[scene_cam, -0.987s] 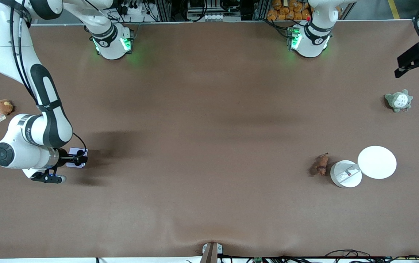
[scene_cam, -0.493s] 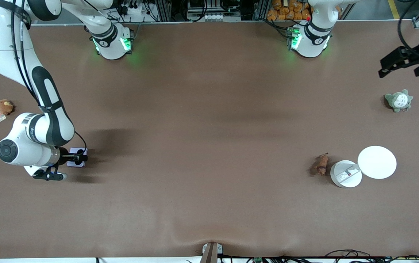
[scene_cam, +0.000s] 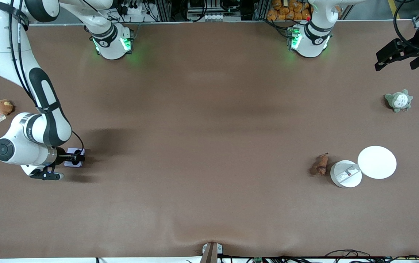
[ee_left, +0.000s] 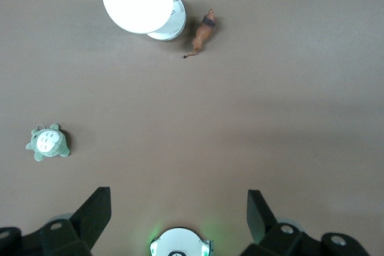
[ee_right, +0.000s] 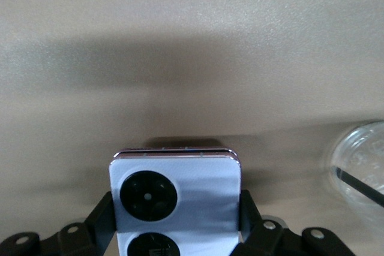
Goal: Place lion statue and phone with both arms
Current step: 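Lower the phone beside the glass cup and open the right gripper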
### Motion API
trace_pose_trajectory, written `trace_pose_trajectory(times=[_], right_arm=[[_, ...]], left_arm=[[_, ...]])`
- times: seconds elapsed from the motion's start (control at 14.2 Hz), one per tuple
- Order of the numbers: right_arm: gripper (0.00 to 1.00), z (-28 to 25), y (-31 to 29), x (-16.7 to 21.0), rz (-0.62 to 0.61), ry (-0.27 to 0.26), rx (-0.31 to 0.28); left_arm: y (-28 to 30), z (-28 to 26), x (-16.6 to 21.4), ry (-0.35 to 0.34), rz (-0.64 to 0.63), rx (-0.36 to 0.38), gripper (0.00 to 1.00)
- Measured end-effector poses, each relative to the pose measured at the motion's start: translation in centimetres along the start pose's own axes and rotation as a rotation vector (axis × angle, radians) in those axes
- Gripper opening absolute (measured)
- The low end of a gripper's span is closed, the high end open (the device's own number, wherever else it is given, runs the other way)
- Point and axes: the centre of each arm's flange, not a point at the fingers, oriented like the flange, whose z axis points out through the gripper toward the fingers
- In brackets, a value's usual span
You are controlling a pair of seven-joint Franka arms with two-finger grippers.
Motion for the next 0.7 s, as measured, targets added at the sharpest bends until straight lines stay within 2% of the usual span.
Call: trace_pose_trajectory(times=[0.28,0.35,0.42,0.7], right_arm=[[0.84,0.1,0.0,0.0,0.000,0.003,0.000],[0.88,0.2,0.0,0.0,0.000,0.004,-0.001],[0.98,0.2,0.0,0.1,-0.001,0.005,-0.001],[1.00,0.2,-0.1,0.1,-0.004,0.005,0.000]], left_arm=[[0.4,0.2,0.0,-0.003,0.007,0.001,1.00],[0.6,0.3,0.0,-0.004,0.011,0.002,1.00],[0.8,0.4,0.0,-0.005,0.015,0.002,1.00],[1.2,0.8,0.0,-0.012,0.022,0.004,1.00]])
